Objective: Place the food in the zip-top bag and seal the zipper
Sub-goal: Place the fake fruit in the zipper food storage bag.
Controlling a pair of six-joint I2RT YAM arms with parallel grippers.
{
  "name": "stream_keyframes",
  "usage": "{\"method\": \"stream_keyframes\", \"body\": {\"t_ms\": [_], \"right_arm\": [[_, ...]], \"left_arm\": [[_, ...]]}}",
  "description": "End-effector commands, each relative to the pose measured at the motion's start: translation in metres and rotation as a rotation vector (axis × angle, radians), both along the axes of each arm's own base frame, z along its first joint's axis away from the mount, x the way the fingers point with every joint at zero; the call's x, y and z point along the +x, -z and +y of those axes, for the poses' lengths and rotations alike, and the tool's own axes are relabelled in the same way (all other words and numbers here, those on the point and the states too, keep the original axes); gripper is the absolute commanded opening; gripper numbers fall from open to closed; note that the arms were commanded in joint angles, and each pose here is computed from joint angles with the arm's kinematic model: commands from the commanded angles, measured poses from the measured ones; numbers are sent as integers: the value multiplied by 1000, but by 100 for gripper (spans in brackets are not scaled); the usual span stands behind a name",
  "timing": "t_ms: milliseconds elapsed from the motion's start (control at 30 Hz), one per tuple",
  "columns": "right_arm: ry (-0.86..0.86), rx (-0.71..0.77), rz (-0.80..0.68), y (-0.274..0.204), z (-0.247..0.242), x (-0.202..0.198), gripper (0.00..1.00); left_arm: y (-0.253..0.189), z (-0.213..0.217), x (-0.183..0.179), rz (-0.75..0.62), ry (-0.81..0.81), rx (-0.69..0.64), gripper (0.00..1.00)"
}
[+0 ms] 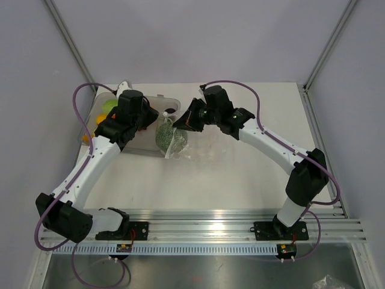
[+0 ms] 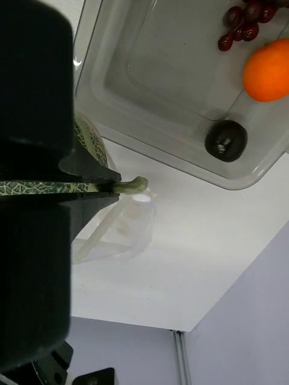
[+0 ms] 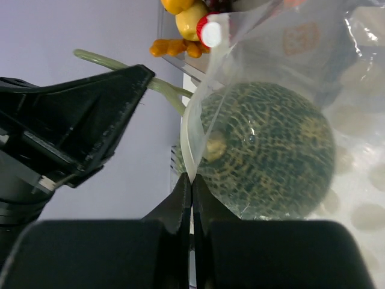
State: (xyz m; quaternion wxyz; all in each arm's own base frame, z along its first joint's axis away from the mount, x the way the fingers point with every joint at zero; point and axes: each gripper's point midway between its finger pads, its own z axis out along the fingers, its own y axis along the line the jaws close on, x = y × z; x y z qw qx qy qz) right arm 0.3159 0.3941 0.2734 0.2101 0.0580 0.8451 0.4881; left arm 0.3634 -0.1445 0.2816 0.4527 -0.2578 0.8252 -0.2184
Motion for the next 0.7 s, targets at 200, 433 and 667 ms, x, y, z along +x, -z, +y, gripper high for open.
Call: {"method": "stream_keyframes", "body": {"t_ms": [200,433,667], "right_arm": [[-25,105,-54,-35,21,8,0],[-15,125,-7,-12,23,6,0],[-11,134,-5,-3,21,5,0]], "left_arm": [[-8,-16,3,-84,39,-28,0],[-31,-13,4,-126,21,-49,0],[-57,7,5,-171,-60,-87,0]]}}
